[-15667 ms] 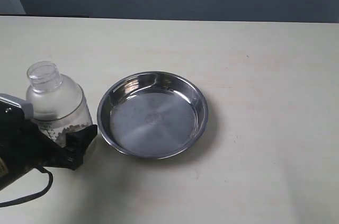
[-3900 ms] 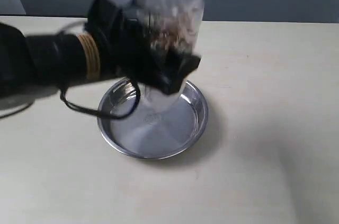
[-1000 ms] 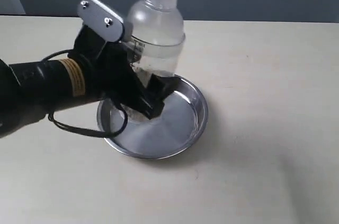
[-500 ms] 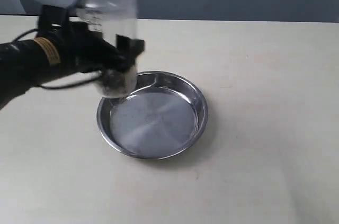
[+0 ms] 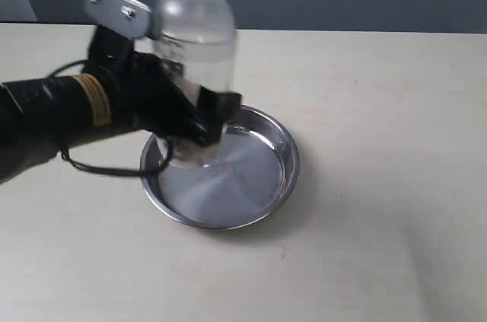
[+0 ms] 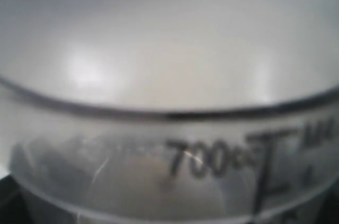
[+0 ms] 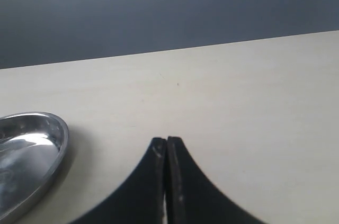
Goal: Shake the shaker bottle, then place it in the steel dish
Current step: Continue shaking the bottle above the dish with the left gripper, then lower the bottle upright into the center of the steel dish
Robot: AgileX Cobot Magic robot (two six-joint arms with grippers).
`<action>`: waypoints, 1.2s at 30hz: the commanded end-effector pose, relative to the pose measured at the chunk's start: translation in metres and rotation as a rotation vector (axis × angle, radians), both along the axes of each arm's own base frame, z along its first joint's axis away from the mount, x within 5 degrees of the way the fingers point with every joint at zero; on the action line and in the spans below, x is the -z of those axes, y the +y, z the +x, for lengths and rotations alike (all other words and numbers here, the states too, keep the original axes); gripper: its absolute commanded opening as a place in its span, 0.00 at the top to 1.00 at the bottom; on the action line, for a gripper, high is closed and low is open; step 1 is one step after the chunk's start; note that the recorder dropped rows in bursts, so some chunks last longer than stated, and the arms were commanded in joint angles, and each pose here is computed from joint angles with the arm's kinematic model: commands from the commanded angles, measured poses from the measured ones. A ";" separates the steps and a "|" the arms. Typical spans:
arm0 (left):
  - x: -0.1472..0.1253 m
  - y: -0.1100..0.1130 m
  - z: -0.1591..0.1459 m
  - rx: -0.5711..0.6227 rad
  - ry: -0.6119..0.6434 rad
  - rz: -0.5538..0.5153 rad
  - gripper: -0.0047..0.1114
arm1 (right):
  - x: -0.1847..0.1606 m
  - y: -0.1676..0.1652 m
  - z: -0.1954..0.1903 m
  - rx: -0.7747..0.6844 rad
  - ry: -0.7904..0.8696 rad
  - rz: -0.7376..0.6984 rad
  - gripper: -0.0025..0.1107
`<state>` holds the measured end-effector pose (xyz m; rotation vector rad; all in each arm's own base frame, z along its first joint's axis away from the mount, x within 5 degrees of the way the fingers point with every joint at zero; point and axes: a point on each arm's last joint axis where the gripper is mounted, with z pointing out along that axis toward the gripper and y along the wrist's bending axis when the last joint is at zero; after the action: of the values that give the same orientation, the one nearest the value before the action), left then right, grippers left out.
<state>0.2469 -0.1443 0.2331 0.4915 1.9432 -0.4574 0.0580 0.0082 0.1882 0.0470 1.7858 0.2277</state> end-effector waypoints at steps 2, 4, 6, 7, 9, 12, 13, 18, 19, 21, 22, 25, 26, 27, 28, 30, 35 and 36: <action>0.004 0.011 0.016 -0.173 0.053 -0.173 0.96 | 0.000 0.000 0.000 -0.002 -0.008 -0.003 0.99; 0.001 0.003 0.013 -0.086 -0.009 -0.135 0.96 | 0.000 0.000 0.000 -0.002 -0.008 -0.003 0.99; -0.005 -0.007 0.009 0.044 -0.124 -0.102 0.96 | -0.001 0.000 0.001 -0.002 -0.011 -0.003 0.99; -0.008 -0.009 0.008 0.066 -0.155 -0.115 0.96 | -0.001 0.000 0.001 -0.001 -0.013 -0.003 0.99; -0.008 -0.008 0.008 0.047 -0.183 -0.195 0.96 | -0.001 0.000 0.001 -0.001 -0.013 -0.003 0.99; 0.003 -0.007 0.002 0.068 -0.234 -0.241 0.96 | -0.001 0.000 0.001 -0.001 -0.013 -0.003 0.99; 0.005 -0.007 0.001 0.076 -0.267 -0.238 0.96 | -0.001 0.000 0.001 -0.001 -0.013 -0.003 0.99; -0.042 -0.002 0.009 0.015 -0.619 -0.358 0.96 | -0.001 0.000 0.001 -0.001 -0.013 -0.003 0.99; -0.050 -0.002 0.013 -0.006 -0.636 -0.353 0.96 | -0.001 0.000 0.001 -0.001 -0.013 -0.003 0.99; -0.050 -0.003 0.023 -0.040 -0.544 -0.293 0.96 | -0.001 0.000 0.001 -0.001 -0.013 -0.003 0.99; -0.043 -0.005 0.027 -0.040 -0.464 -0.235 0.96 | -0.001 0.000 0.001 -0.001 -0.013 -0.003 0.99; -0.007 -0.010 0.030 -0.003 -0.324 -0.116 0.96 | -0.001 0.000 0.001 -0.002 -0.009 -0.003 0.99; 0.003 -0.010 0.029 0.003 -0.320 -0.119 0.96 | -0.001 0.000 0.001 -0.002 -0.009 -0.003 0.99; 0.009 -0.010 0.029 0.000 -0.322 -0.129 0.96 | -0.001 0.000 0.001 -0.002 -0.009 -0.003 0.99; 0.016 -0.009 0.028 -0.004 -0.318 -0.136 0.96 | -0.001 0.000 0.001 -0.002 -0.009 -0.003 0.99; 0.025 -0.010 0.030 -0.007 -0.311 -0.144 0.96 | -0.001 0.000 0.001 -0.002 -0.009 -0.003 0.99; 0.052 -0.014 0.034 0.016 -0.260 -0.111 0.96 | -0.001 0.000 0.001 -0.002 -0.009 -0.003 0.99; 0.054 -0.015 0.035 0.017 -0.266 -0.118 0.96 | -0.001 0.000 0.001 -0.002 -0.009 -0.003 0.99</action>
<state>0.2787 -0.1565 0.1785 0.4848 1.7269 -0.4619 0.0581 0.0082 0.1884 0.0470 1.7841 0.2278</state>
